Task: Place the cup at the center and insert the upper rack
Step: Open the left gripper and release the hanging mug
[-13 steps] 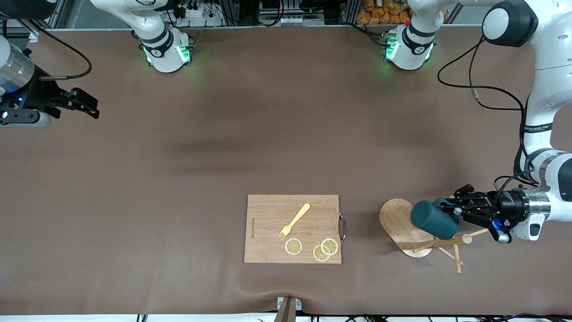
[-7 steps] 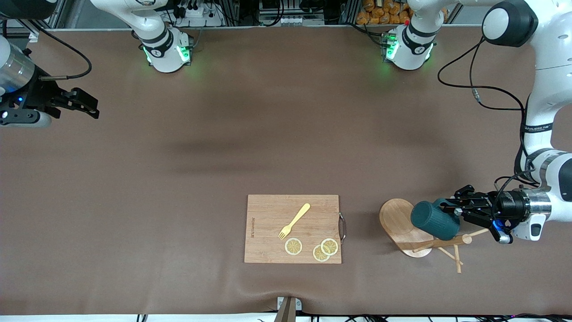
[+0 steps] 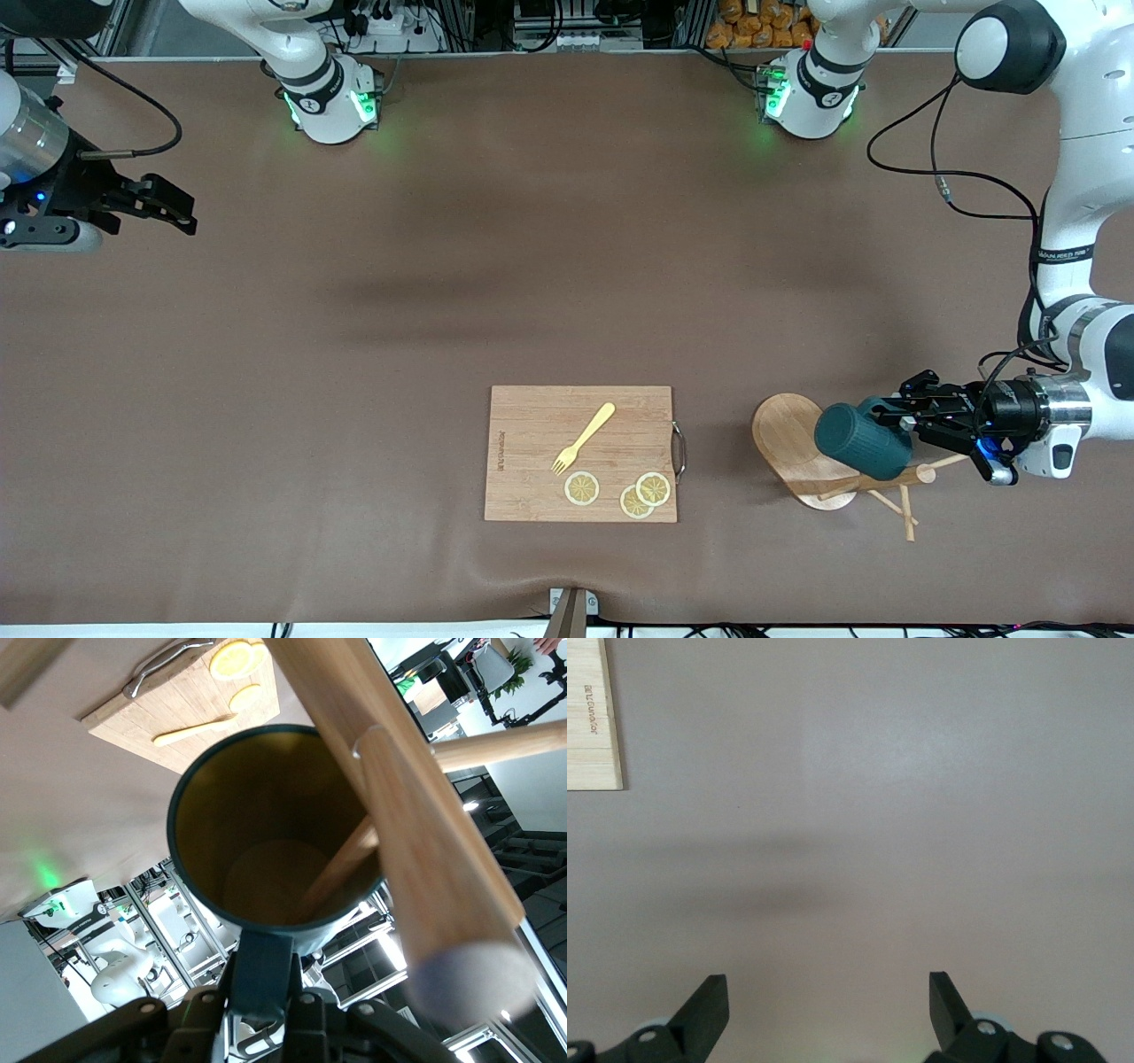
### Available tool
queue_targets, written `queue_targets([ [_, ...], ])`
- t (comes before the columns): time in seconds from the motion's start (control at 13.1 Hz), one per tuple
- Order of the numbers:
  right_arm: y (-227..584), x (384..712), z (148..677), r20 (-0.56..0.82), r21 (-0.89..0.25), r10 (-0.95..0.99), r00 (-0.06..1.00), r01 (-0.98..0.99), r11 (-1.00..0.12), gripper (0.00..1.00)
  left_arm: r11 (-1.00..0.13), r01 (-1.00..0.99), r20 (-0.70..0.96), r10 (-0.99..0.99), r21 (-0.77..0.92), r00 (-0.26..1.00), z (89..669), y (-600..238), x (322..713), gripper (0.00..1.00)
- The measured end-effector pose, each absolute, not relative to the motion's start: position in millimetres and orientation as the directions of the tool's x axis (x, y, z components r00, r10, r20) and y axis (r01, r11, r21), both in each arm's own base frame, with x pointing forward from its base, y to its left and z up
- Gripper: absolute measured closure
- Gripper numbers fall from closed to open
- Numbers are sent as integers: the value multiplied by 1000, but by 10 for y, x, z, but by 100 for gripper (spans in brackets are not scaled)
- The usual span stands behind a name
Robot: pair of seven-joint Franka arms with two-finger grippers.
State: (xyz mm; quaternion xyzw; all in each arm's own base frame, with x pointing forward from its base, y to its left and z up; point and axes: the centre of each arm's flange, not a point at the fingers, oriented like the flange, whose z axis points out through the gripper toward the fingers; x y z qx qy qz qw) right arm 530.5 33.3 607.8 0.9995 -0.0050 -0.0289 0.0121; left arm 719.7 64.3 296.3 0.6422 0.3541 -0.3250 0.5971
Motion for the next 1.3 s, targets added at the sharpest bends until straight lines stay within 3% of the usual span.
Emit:
queue_targets([
  [0.3,333,5305,6078,-58,24,-11,998,-9,-1000,0,-35,842,-839,65,539,540,2921,622,7202,79],
  [0.46,333,5305,6077,-58,24,-11,998,-9,-1000,0,-32,839,-837,58,544,545,2949,594,7214,74],
  [0.99,333,5304,6077,-58,24,-11,998,-10,-1000,0,-25,851,-850,45,524,525,3426,500,7295,0],
  [1.3,333,5302,6075,-60,25,-11,998,-10,-1000,0,-32,853,-849,84,521,522,4244,529,7256,0],
])
